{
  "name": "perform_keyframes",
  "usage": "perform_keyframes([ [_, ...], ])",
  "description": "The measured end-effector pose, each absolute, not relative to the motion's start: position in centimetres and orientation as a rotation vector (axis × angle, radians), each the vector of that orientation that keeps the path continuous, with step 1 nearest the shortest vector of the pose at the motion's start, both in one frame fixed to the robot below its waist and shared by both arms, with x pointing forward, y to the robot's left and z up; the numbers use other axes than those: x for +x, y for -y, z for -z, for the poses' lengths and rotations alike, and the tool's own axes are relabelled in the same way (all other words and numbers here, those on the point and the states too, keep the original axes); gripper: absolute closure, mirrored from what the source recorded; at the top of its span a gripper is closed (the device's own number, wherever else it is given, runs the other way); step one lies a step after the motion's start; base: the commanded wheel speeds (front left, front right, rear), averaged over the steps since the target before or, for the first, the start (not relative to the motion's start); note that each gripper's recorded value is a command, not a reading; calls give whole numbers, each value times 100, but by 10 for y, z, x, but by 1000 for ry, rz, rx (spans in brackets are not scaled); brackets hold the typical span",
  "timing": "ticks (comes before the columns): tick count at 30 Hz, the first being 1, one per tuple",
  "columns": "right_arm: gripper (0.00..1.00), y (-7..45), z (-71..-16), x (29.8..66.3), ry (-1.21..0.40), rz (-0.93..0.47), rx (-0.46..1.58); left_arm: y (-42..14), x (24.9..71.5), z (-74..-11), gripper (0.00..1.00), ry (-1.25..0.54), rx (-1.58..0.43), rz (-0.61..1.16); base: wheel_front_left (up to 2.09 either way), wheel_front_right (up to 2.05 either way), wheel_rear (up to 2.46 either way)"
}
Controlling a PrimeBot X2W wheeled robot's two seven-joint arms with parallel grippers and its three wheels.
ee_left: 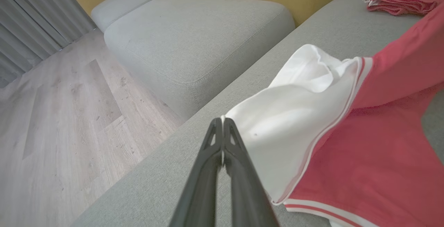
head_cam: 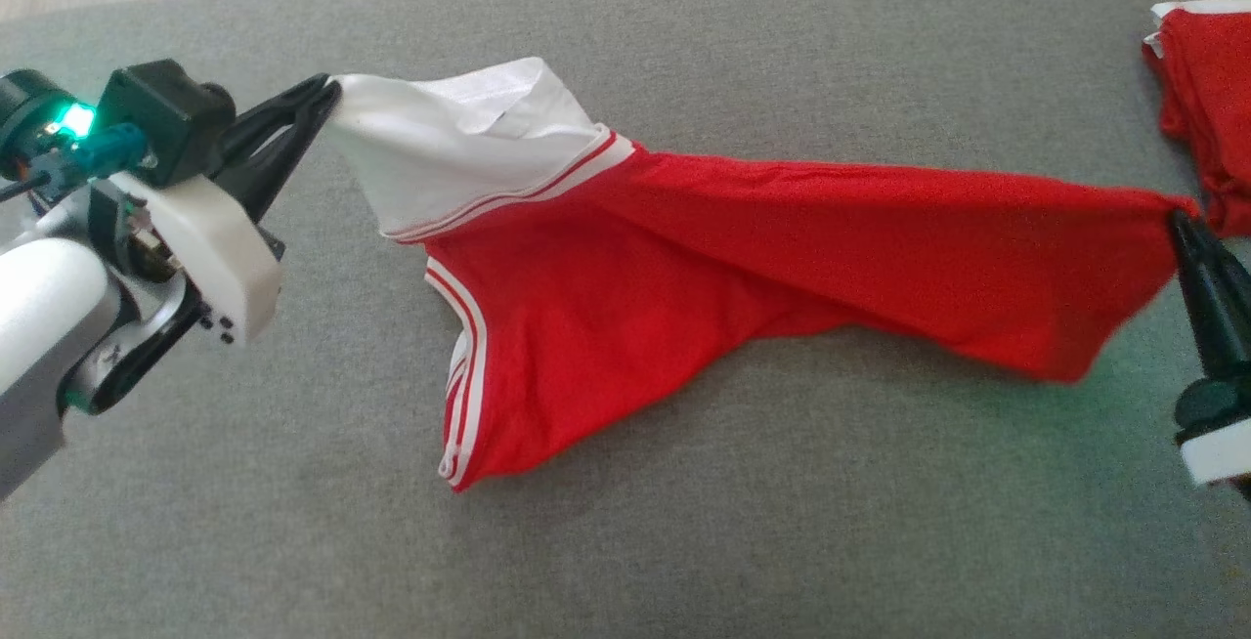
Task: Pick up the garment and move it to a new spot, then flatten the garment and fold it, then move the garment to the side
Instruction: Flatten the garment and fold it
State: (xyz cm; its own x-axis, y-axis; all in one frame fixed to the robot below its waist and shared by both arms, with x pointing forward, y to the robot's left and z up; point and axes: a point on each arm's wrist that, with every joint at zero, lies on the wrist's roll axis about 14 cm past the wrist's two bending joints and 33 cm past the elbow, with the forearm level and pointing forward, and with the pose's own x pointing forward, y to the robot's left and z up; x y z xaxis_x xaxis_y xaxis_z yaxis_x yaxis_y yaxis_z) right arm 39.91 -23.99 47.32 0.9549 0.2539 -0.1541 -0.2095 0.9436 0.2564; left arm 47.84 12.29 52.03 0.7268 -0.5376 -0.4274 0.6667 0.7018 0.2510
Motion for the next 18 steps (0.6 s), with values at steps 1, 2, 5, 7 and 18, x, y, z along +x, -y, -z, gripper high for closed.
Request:
perform_keyframes([
  [1, 100, 236, -480, 400, -165, -254, 237, -121, 479, -520, 100, -334, 401, 687, 0, 0, 0],
  [2, 100, 228, -478, 397, -172, -278, 237, -121, 479, -519, 100, -335, 399, 689, 0, 0, 0],
  [5, 100, 201, -441, 362, -312, -351, 248, -121, 478, -514, 100, -350, 389, 695, 0, 0, 0],
  [7, 100, 182, -410, 330, -437, -392, 270, -122, 479, -510, 100, -361, 384, 692, 0, 0, 0],
  [18, 0, 158, -384, 313, -524, -357, 403, -124, 478, -504, 100, -378, 385, 687, 0, 0, 0],
])
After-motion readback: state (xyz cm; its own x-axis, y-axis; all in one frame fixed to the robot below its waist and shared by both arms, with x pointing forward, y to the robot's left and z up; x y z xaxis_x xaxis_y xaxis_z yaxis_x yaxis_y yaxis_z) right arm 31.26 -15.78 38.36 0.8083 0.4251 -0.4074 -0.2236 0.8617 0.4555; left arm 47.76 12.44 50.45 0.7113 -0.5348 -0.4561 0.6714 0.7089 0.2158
